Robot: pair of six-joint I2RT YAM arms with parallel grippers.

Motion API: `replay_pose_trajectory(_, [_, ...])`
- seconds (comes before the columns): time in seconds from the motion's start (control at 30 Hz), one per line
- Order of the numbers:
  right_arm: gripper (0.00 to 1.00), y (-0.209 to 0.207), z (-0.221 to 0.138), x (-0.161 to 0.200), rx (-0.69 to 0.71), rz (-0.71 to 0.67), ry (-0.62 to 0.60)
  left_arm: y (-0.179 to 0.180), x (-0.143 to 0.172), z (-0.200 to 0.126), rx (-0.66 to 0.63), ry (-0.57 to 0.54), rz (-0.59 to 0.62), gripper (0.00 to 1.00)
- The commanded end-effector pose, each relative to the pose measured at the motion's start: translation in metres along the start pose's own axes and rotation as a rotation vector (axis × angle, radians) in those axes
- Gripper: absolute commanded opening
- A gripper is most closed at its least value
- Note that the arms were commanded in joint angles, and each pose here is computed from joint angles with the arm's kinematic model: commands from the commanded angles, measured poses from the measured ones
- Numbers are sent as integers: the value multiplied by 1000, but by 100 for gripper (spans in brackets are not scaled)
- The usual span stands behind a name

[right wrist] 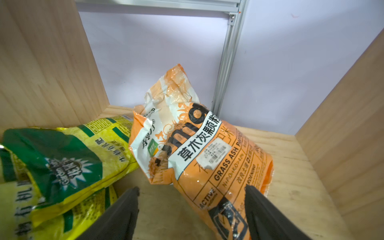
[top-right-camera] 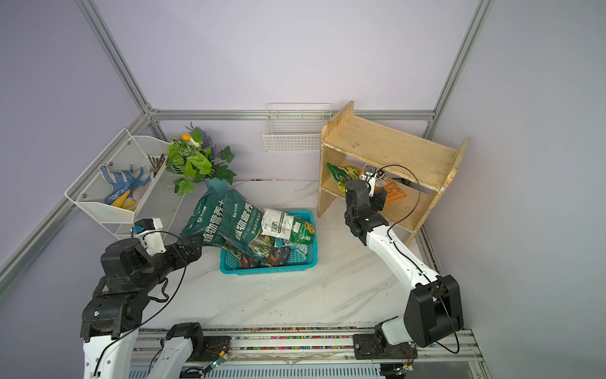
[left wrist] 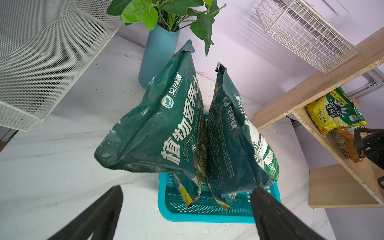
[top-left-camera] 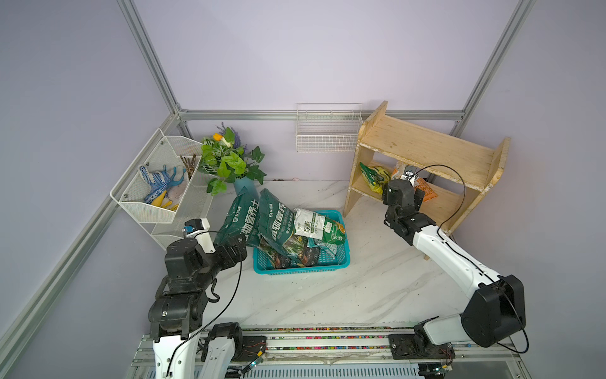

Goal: Take down the fertilizer bag from the shelf
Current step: Pick up the fertilizer bag from the shelf.

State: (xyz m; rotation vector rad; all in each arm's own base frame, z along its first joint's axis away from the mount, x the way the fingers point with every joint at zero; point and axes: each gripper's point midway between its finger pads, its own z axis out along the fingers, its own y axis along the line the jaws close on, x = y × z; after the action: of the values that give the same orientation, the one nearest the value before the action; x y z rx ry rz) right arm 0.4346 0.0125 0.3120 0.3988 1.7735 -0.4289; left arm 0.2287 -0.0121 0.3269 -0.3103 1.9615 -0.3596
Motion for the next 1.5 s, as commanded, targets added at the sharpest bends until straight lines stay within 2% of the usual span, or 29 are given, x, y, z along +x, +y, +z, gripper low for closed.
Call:
replay_pose_trajectory(0.0, [90, -22, -3, -5, 103, -93, 17, 5, 10, 9, -1, 22, -12, 100])
replay_pose_trajectory(0.17, [97, -25, -4, -2, 121, -170, 43, 5, 10, 9, 0, 20, -12, 100])
replay_pose_trajectory(0.37, [99, -21, 2, 9, 122, -239, 80, 5, 10, 8, 0, 20, -11, 100])
replay_pose_trajectory(0.63, [99, -9, 32, 40, 167, -367, 170, 5, 10, 8, -2, 19, -11, 100])
replay_pose_trajectory(0.97, [99, -21, 49, 47, 189, -332, 228, 5, 10, 8, 0, 21, -12, 100])
replay_pose_trajectory(1.0, [95, -21, 50, 47, 185, -330, 234, 5, 10, 8, -1, 20, -12, 100])
replay_pose_trajectory(1.07, [79, -20, 52, 49, 168, -328, 245, 5, 10, 8, 0, 19, -12, 100])
replay_pose_trajectory(1.13, [47, -17, 52, 50, 151, -325, 251, 5, 10, 8, 1, 18, -11, 100])
replay_pose_trajectory(1.23, [19, -16, 51, 49, 137, -311, 250, 5, 10, 8, 0, 19, -12, 100])
replay_pose_trajectory(1.33, [2, -16, 47, 46, 120, -285, 241, 5, 10, 8, 0, 20, -12, 100])
replay_pose_trajectory(1.47, [0, -18, 38, 36, 87, -226, 220, 5, 10, 8, 0, 19, -12, 100])
